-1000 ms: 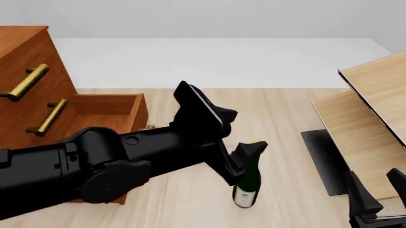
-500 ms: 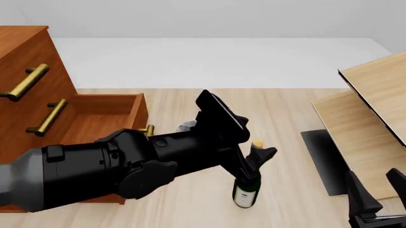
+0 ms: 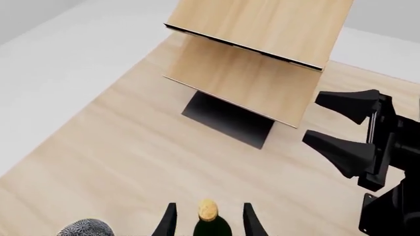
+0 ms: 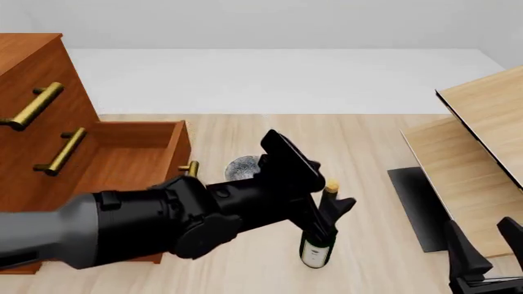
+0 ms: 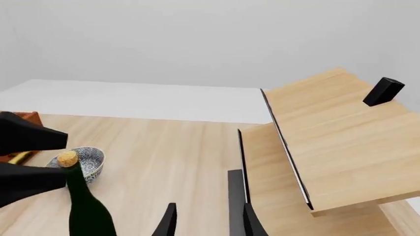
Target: Put the wine bottle in the bottom drawer of the cabinet.
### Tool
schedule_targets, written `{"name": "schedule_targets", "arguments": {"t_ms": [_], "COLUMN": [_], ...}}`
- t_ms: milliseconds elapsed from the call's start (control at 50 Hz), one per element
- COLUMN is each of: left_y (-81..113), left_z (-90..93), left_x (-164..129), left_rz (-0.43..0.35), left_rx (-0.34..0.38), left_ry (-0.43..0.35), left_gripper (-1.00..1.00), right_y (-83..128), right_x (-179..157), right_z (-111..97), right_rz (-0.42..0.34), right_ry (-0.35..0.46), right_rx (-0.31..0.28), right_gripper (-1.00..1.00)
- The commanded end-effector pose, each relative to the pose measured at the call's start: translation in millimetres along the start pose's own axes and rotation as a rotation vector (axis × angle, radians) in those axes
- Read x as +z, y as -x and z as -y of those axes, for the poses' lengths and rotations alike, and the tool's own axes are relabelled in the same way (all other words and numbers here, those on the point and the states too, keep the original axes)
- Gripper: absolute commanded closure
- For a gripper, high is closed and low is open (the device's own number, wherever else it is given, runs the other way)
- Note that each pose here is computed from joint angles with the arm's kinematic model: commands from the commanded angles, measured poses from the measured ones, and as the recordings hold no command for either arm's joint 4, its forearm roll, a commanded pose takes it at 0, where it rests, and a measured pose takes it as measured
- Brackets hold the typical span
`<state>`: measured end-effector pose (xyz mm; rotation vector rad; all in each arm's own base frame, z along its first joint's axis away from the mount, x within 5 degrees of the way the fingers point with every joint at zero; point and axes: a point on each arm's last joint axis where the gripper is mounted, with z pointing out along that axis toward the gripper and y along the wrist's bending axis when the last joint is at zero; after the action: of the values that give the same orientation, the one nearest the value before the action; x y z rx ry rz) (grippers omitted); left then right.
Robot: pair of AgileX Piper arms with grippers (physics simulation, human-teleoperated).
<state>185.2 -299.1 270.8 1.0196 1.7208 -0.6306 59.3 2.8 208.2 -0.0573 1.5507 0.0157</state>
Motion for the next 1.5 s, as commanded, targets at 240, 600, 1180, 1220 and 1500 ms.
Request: {"name": "schedule_targets", "arguments": {"t_ms": [240, 600, 1180, 1220, 1500], "left_y": [-30.0, -34.0, -1.9, 2.8, 44.3], "left_z": [-1.2, -4.0, -1.8, -1.3, -10.6], "left_x": [16.4, 19.0, -18.1, -23.6, -73.3], "left_rz": [-0.032, -0.027, 0.051, 0.059, 0.163], "left_rx": [-0.017, -0.037, -0.010, -0.010, 0.019], "left_ry": [0.006, 0.014, 0.008, 0.006, 0.037], "left_gripper": [-1.00, -1.00, 1.00, 1.00, 1.00], "right_y": [-0.1, -0.2, -0.5, -0.5, -0.5], "right_x": [0.1, 0.3, 0.4, 0.5, 0.6], "right_z": [-0.1, -0.2, -0.3, -0.4, -0.2], "right_rz": [-0.003, -0.005, -0.009, -0.009, -0.009], "right_ry": [0.002, 0.004, 0.005, 0.007, 0.003], "right_rx": [-0.002, -0.005, -0.007, -0.007, -0.006], "right_gripper": [-1.00, -1.00, -1.00, -1.00, -1.00]}}
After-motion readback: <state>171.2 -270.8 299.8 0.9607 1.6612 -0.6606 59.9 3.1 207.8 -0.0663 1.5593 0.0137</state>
